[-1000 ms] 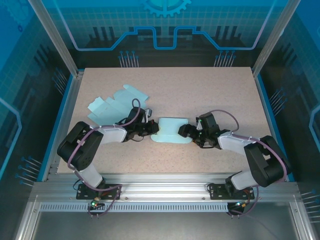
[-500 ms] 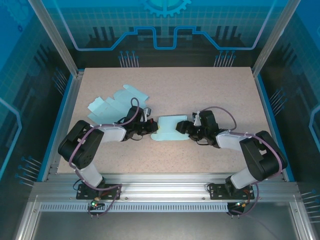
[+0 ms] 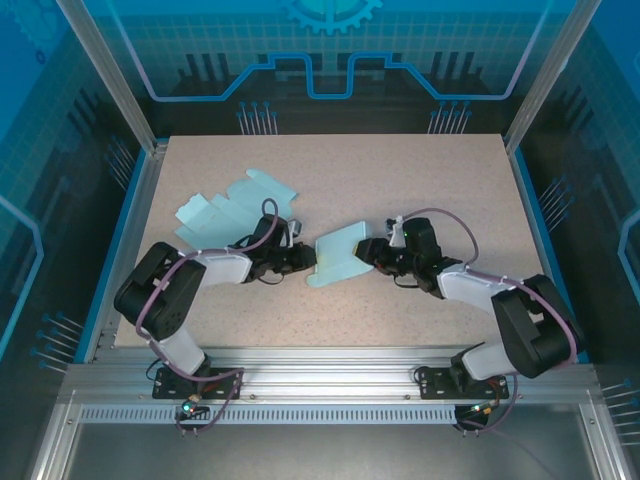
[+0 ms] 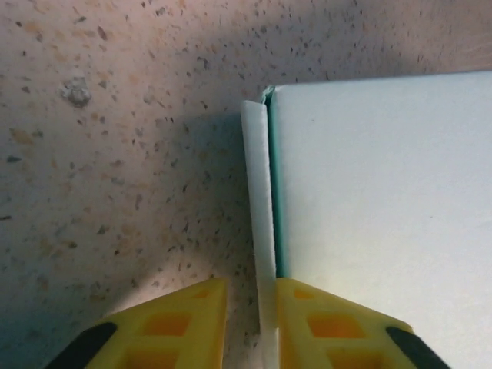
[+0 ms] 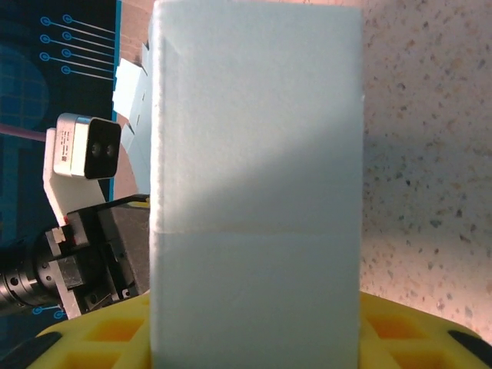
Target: Fold the paper box
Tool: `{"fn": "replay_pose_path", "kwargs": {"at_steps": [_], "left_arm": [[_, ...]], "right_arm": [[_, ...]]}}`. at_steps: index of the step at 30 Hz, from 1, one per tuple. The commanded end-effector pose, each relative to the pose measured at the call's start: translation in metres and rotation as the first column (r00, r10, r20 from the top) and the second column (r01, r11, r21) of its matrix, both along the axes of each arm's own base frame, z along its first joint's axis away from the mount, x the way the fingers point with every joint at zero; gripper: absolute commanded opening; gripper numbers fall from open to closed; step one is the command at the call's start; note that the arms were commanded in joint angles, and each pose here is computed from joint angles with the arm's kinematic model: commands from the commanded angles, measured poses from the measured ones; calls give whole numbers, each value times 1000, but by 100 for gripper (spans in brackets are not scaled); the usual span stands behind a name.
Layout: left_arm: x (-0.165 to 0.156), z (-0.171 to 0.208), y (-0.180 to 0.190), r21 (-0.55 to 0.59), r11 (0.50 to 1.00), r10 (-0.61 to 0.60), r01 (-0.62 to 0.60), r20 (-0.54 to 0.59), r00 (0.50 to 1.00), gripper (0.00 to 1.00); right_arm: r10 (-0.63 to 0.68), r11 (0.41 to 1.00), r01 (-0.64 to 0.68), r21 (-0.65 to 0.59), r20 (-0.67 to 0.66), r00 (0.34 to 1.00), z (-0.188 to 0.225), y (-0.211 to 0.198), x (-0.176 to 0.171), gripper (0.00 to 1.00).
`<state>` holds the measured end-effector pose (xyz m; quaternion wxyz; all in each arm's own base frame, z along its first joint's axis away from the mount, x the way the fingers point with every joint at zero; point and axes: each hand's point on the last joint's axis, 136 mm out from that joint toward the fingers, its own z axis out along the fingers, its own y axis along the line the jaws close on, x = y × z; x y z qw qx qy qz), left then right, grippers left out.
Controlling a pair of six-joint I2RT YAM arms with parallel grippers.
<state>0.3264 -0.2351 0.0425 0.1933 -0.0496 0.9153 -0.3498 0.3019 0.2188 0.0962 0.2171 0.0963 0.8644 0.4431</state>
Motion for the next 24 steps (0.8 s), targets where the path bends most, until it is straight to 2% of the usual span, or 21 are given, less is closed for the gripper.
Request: {"fn": "replay_pose_path", "kwargs": {"at_steps": [1, 6, 8, 11, 12, 14, 15, 16, 18, 19, 21, 24], "left_arm": [[-4, 19, 11, 43, 999, 7, -8, 16, 1000, 33], [6, 81, 6, -29, 1000, 0, 6, 208, 978, 54], [4, 100, 4, -23, 999, -24, 33, 310, 951, 63], [-6, 117, -3, 57, 995, -103, 86, 465, 879, 73], [-14, 122, -10, 100, 988, -156, 122, 530, 833, 77], [-35, 136, -29, 203, 964, -266, 173, 670, 693, 91], [-50, 141, -39, 273, 944, -330, 187, 741, 585, 99], [-66, 148, -50, 327, 925, -381, 195, 801, 462, 99], [-87, 156, -62, 401, 899, -436, 177, 861, 263, 99], [-91, 159, -65, 420, 894, -446, 160, 872, 204, 99], [-94, 160, -71, 478, 866, -495, 144, 860, 124, 99], [-91, 156, -85, 569, 816, -575, 106, 817, 41, 99]], "right_arm": [[-49, 999, 49, 10, -33, 998, 7, -11, -5, 43], [-127, 992, 129, 13, -104, 986, 13, -32, -12, 39], [-162, 986, 164, 8, -133, 978, 17, -41, -17, 39], [-212, 976, 216, 21, -131, 968, 28, -55, -21, 41], [-227, 973, 232, 18, -127, 965, 31, -59, -22, 41], [-260, 965, 264, 10, -124, 958, 36, -69, -26, 41], [-271, 961, 275, 13, -122, 955, 39, -73, -28, 41], [-283, 958, 287, 19, -118, 952, 43, -77, -30, 41], [-296, 953, 301, 31, -107, 949, 50, -81, -34, 41], [-303, 951, 308, 34, -101, 948, 54, -83, -36, 41], [-313, 947, 317, 42, -86, 946, 62, -86, -40, 41], [-332, 940, 336, 64, -64, 941, 73, -89, -47, 41]]}}
